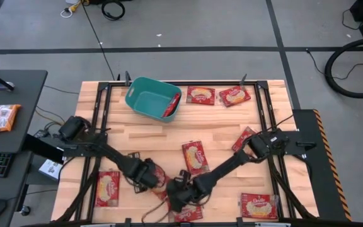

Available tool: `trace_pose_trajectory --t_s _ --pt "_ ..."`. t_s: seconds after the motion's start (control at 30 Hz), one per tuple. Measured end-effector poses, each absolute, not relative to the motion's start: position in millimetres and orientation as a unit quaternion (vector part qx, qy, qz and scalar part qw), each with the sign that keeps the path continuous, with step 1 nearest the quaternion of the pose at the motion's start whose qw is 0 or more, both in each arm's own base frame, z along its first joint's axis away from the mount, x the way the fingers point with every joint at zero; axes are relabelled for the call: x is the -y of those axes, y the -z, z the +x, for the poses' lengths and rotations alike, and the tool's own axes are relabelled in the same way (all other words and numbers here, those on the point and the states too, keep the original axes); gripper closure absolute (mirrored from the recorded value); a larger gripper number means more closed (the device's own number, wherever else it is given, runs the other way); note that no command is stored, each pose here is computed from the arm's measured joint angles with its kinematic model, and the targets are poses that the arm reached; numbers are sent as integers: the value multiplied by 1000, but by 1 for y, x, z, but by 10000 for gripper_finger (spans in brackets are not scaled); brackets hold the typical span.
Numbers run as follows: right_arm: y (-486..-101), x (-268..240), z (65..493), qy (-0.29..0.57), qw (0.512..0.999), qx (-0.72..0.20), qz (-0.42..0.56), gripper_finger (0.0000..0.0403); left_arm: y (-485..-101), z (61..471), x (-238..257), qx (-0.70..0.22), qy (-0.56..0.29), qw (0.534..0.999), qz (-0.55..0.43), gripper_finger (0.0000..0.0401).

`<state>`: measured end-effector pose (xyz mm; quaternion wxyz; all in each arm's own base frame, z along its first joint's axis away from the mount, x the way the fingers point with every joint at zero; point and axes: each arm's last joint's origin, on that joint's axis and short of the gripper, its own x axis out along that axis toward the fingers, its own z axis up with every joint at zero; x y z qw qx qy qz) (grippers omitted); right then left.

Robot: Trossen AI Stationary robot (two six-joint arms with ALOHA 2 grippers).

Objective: Sort popcorn bags into baskets
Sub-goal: Put the popcorn bag into the green bin

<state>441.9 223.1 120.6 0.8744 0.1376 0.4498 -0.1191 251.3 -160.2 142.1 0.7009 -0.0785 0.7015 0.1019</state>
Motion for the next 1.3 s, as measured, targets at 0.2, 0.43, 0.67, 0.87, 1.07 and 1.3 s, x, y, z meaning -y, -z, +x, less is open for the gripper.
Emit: trace_pose_trajectory --t_s 0.2,0.43,0.67,0.87,1.07,1.3 --pt "-130 -176 447 171 851 -488 89 397 -151 230 204 -719 -21 687 -105 229" --pt "-186 -158 439 179 869 -457 64 397 -212 207 219 -646 10 752 -135 229" --pt "-246 -186 413 164 902 -385 104 397 -236 201 177 -534 -60 824 -180 229" --pt "-278 -232 378 153 918 -322 176 396 -186 203 144 -586 -56 768 -254 207" --pt "-283 -269 345 163 927 -289 176 396 -160 210 124 -549 -49 786 -279 148" --pt "-277 -275 330 180 908 -323 199 396 -154 214 115 -522 -50 810 -264 121"
